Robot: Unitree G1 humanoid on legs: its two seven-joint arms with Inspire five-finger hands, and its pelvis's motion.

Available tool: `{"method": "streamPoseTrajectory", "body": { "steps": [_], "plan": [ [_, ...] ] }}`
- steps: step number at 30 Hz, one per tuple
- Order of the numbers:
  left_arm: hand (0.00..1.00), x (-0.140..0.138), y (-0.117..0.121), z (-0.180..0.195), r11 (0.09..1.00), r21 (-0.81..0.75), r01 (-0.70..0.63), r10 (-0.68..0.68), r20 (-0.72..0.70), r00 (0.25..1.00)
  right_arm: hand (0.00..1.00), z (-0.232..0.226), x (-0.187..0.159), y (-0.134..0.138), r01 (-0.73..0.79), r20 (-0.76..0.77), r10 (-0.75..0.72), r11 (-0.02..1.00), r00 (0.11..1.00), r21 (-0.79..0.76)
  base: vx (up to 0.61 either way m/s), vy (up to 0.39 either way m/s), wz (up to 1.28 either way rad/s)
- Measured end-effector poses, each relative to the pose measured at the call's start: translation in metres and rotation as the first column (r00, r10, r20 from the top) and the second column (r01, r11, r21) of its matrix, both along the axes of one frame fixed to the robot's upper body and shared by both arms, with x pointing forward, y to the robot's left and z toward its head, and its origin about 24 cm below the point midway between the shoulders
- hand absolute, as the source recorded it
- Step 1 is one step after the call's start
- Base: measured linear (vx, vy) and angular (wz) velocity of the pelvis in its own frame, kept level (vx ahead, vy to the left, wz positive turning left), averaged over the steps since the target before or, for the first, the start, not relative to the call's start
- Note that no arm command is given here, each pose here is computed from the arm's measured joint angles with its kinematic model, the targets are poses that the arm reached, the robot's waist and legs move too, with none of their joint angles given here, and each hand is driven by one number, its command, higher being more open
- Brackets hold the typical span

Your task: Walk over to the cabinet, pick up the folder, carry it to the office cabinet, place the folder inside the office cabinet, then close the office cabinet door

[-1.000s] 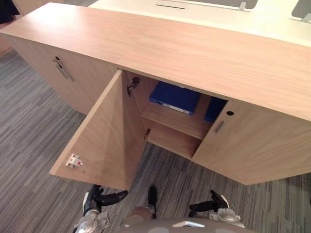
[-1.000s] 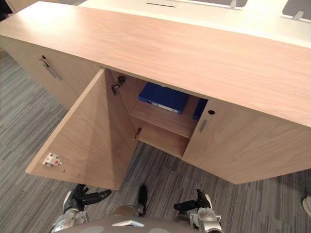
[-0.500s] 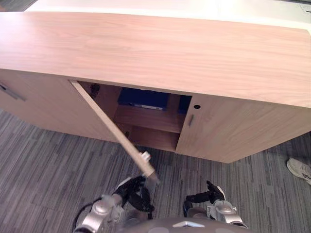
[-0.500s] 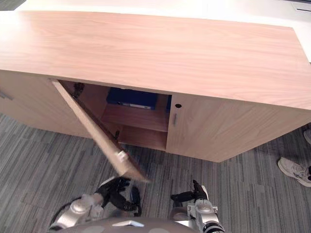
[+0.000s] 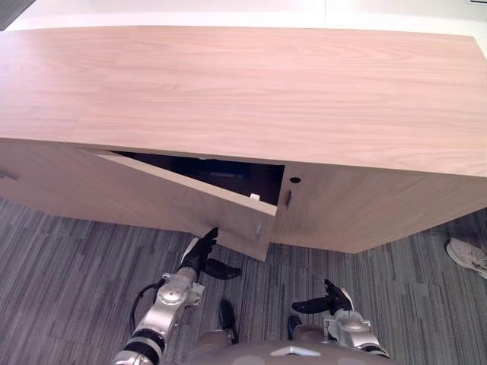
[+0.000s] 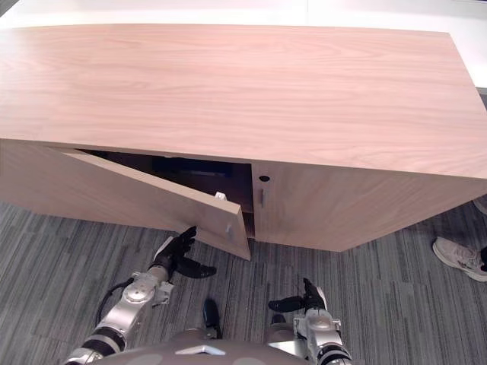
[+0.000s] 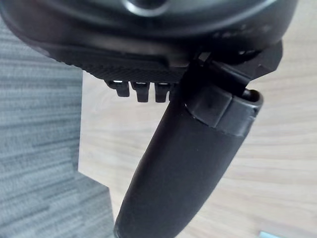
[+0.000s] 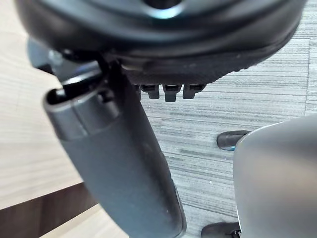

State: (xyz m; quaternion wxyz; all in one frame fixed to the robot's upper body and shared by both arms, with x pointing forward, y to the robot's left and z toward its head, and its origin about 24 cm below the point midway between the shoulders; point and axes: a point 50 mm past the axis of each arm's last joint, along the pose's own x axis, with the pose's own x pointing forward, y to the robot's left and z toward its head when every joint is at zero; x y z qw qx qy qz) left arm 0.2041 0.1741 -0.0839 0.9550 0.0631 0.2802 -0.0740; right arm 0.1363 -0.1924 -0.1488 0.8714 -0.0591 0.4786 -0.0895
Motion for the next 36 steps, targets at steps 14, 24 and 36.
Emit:
{"method": "streamPoseTrajectory", "body": {
  "steps": [14,24,36],
  "plan": [
    [1.0,0.045,0.055,0.002,0.969,0.171,-0.18,0.194,-0.071,0.978,1.0,0.0,-0.001,-0.001,0.085,-0.004,-0.085,0.996,0.996,0.008,-0.1,0.017,-0.2],
    [1.0,-0.001,0.005,-0.004,0.99,0.033,-0.138,0.138,0.01,0.99,1.0,-0.004,-0.006,0.003,0.078,-0.033,-0.078,0.997,0.996,0.004,0.07,-0.003,0.12],
    [1.0,-0.025,-0.008,-0.008,0.994,-0.027,-0.106,0.105,-0.022,0.994,1.0,-0.005,-0.009,0.004,0.082,-0.049,-0.081,0.997,0.996,0.013,-0.08,-0.006,0.02]
  ]
}}
